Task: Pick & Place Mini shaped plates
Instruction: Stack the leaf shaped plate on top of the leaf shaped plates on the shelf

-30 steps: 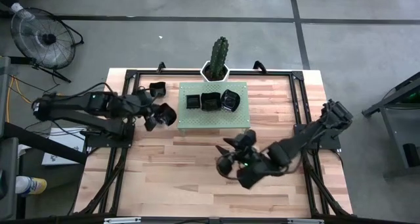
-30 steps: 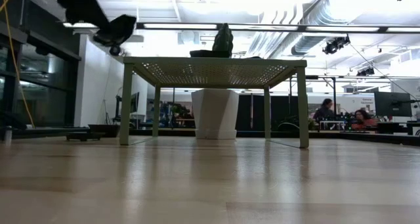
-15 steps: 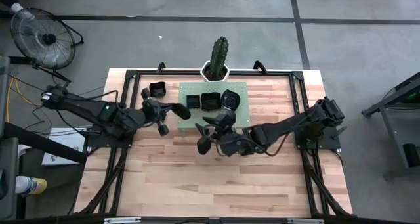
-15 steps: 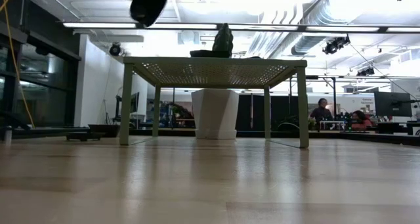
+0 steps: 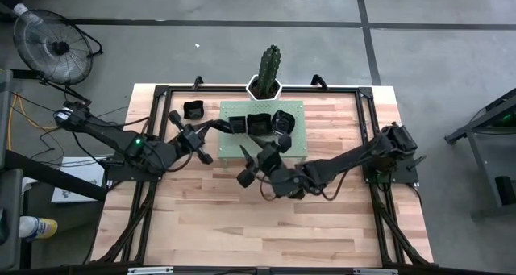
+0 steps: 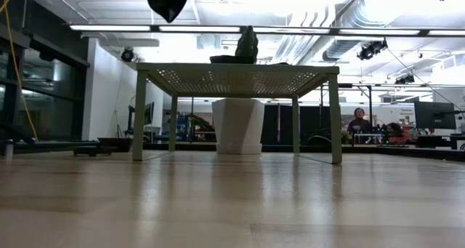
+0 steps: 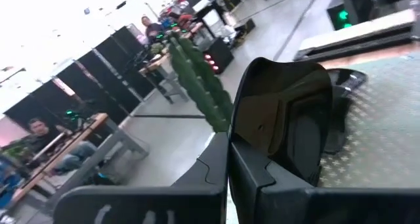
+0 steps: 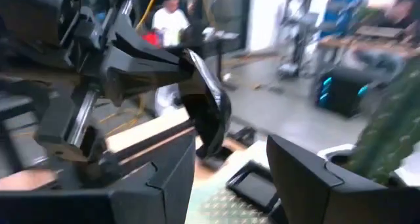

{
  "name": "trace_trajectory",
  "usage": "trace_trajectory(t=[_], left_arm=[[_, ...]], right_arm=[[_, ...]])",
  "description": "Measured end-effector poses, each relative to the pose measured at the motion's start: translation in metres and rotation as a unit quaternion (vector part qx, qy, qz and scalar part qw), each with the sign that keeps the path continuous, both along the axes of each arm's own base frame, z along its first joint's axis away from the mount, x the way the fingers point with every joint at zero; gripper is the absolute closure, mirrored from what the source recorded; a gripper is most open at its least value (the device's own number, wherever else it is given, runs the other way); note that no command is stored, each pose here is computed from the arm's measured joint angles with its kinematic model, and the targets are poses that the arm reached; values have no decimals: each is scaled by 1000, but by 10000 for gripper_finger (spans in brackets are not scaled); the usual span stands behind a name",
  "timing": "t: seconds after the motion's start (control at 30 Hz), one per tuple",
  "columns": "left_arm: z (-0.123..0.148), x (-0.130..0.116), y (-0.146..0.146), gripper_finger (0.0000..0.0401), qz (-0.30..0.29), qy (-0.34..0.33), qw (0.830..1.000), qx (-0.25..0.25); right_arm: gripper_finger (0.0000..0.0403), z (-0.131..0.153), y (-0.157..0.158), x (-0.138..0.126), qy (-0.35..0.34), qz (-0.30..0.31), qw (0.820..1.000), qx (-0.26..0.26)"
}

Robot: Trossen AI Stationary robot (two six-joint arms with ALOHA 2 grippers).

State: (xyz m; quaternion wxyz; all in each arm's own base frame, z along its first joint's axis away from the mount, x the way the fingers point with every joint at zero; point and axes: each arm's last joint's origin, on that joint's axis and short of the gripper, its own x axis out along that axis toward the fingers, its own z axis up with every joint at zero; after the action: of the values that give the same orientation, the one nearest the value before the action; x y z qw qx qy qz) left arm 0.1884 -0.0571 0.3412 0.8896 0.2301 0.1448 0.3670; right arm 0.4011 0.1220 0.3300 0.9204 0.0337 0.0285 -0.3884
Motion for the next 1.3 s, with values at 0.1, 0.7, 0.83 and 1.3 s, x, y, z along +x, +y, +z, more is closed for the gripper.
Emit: trace_trajectory(t=[0.1, 0.7, 0.83, 1.3], left_arm=[[1, -1, 0, 401, 11, 4, 1000, 9], [-1, -1, 1, 401, 17, 23, 999, 25], [-2, -1, 1, 401, 15, 30, 999, 28], [-3, -1, 1, 401, 2, 40, 999, 29]], right_arm=[[219, -6, 6, 9, 5, -19, 999, -37], [219, -35, -18, 61, -8, -115, 992, -52], [219, -35, -26, 64, -9, -109, 993, -52], [275, -35, -35, 67, -23, -91, 995, -43]])
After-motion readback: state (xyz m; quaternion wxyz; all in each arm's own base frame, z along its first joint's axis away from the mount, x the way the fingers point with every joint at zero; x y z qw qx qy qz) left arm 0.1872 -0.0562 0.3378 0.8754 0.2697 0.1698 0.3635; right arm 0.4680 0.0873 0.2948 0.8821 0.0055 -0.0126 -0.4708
